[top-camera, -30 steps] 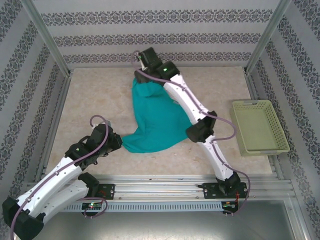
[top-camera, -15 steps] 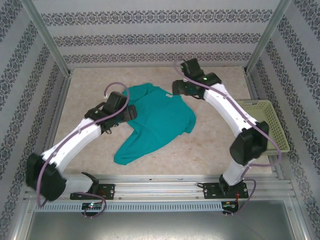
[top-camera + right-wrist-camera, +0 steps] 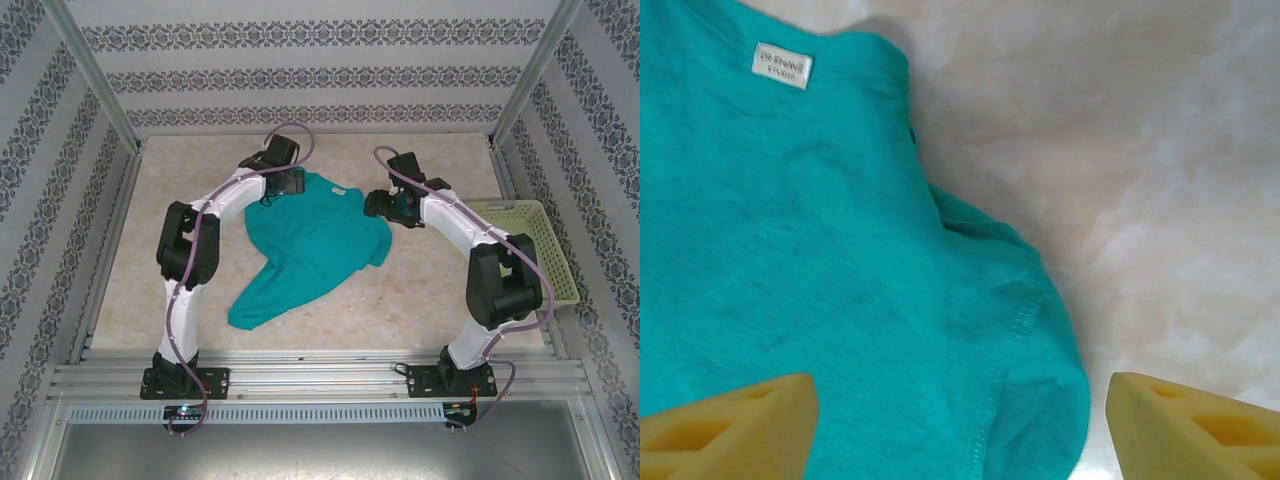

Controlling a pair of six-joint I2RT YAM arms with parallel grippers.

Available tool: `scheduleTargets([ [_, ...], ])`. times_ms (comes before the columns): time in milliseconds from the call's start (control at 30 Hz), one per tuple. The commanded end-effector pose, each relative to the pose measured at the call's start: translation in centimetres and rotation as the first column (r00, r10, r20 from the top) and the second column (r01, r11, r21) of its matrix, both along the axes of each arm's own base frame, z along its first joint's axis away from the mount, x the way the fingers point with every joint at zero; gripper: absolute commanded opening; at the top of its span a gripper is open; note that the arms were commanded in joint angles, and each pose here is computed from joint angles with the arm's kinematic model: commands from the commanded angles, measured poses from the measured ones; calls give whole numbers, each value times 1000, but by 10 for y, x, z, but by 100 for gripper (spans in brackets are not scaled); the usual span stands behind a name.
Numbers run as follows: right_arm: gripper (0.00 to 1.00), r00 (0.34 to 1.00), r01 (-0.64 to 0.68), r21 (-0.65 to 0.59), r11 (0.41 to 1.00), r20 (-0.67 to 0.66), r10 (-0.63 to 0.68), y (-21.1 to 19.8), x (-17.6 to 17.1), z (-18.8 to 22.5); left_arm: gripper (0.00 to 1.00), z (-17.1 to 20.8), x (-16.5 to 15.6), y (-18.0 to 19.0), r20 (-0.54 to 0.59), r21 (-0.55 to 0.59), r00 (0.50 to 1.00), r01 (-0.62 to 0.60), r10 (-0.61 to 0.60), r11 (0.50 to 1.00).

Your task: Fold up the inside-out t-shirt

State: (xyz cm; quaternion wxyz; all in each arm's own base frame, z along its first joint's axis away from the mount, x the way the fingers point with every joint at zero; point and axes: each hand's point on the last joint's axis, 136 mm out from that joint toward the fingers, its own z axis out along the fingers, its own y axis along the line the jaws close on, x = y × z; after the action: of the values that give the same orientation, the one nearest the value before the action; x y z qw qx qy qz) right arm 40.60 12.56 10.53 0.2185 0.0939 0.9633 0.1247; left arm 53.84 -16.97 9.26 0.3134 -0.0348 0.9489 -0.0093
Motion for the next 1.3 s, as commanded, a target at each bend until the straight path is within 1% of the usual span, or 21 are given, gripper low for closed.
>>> scheduleTargets([
  [0,75,999,30,55,998,-44,-27,2,4,-22,91,-13,22,4,12,101,999,45,-46,994],
  [133,74,997,35,46,998,-75,-32,1,6,-38,89,-39,38,-7,-22,112,995,99,-97,989],
  [167,73,996,36,45,998,-83,-33,0,6,-41,88,-43,41,-8,-20,117,995,101,-99,988],
  [233,73,994,36,44,998,-102,-32,1,6,-48,85,-51,47,-1,-25,155,997,70,-67,985],
  [300,70,992,30,52,998,-121,-23,4,7,-56,78,-58,53,4,-37,159,998,53,-48,986],
  [367,66,990,25,55,998,-142,-17,7,7,-64,64,-64,57,4,-46,136,998,45,-39,990],
  [433,61,989,25,56,998,-149,-17,7,7,-68,56,-66,60,7,-50,125,998,35,-29,992],
  [533,50,990,10,60,998,-144,-1,9,8,-69,41,-59,61,4,-47,93,998,54,-50,994],
  [600,39,991,-1,52,999,-131,7,9,10,-67,33,-49,60,0,-43,68,997,71,-68,995],
  [667,24,993,-6,36,999,-119,10,7,13,-62,26,-37,58,0,-36,51,997,76,-74,996],
  [700,14,994,-9,23,1000,-110,12,6,15,-59,22,-32,57,0,-33,41,997,76,-74,996],
  [767,1,996,-16,-23,1000,-87,14,2,16,-51,15,-22,54,7,-31,21,998,57,-57,998],
  [867,0,998,-39,-134,990,-49,33,-2,14,-34,1,-5,47,20,-45,-6,999,20,-20,1000],
  [900,0,999,-38,-172,984,-35,32,-5,13,-28,0,1,44,23,-39,-9,999,13,-13,1000],
  [1000,0,1000,-12,-253,967,19,17,-16,7,-7,0,28,31,30,3,-18,1000,7,-7,1000],
  [1100,0,998,-6,-306,952,59,26,-22,-4,11,0,47,9,38,27,-32,1000,-9,10,999],
  [1200,0,996,-26,-360,933,71,55,-23,-24,16,0,61,-22,45,37,-66,999,-26,29,997],
  [1267,0,995,-51,-372,927,64,80,-17,-42,12,0,64,-51,51,30,-100,998,-46,49,994],
])
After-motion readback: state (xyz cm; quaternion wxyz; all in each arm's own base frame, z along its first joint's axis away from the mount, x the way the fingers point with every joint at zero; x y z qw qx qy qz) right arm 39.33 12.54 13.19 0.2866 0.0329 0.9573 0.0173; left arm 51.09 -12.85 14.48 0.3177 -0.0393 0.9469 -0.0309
